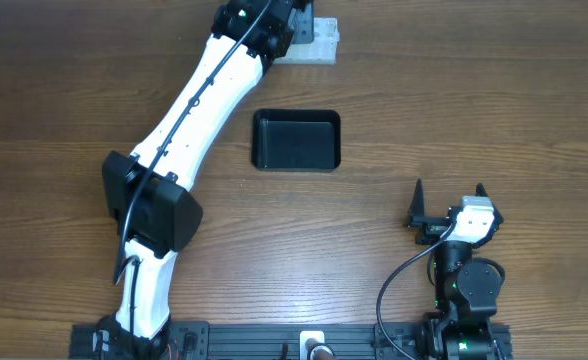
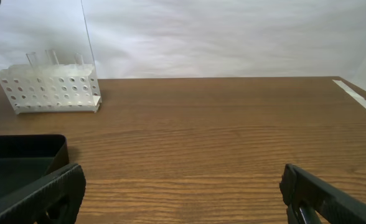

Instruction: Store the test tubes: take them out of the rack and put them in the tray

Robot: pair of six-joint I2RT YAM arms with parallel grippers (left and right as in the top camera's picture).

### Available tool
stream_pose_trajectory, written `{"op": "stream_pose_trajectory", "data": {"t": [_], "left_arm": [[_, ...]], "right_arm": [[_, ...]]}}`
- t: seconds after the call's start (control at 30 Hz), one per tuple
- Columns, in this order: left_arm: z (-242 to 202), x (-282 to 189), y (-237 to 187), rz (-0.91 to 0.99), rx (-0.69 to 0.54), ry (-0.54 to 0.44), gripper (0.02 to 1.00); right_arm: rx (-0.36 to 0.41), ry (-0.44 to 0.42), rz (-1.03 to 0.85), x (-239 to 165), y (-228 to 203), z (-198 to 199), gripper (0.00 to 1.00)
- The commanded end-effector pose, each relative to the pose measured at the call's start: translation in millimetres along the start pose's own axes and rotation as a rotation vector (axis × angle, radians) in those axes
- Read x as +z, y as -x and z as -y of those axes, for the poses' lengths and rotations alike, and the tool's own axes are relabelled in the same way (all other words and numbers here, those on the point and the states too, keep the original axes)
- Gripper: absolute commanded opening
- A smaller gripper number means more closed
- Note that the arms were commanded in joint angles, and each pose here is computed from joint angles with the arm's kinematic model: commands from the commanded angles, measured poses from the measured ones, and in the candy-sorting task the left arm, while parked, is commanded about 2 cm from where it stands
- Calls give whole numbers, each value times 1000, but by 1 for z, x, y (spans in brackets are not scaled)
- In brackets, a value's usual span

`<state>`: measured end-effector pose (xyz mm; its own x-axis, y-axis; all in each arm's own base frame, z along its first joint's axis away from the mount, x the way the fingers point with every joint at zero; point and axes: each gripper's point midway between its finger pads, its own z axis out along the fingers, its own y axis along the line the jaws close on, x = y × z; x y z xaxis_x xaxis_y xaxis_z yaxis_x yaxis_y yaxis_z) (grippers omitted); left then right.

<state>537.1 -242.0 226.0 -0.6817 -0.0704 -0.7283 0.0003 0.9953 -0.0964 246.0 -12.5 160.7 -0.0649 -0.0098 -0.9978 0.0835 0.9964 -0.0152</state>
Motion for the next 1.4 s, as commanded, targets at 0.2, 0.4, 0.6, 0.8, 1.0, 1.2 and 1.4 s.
{"op": "stream_pose_trajectory", "data": {"t": [0.2, 0.4, 0.6, 0.8, 1.0, 1.2, 1.4], "left_arm": [[9, 58, 2, 73, 129, 11, 630], [8, 80, -1, 81, 128, 30, 630], [0, 91, -4, 72, 117, 40, 632], [-2, 104, -13, 51, 119, 36, 623], [0, 118, -23, 34, 101, 19, 538], [0, 118, -24, 31, 95, 17, 498], [0, 119, -26, 24, 98, 20, 441]], "right_arm": [[-8, -2, -1, 0, -2, 1, 991], [-8, -2, -2, 0, -2, 1, 991], [-8, -3, -1, 0, -2, 1, 991], [-8, -2, -2, 0, -2, 1, 991], [-8, -2, -1, 0, -2, 1, 993], [-8, -2, -1, 0, -2, 1, 993], [-8, -2, -2, 0, -2, 1, 993]]}}
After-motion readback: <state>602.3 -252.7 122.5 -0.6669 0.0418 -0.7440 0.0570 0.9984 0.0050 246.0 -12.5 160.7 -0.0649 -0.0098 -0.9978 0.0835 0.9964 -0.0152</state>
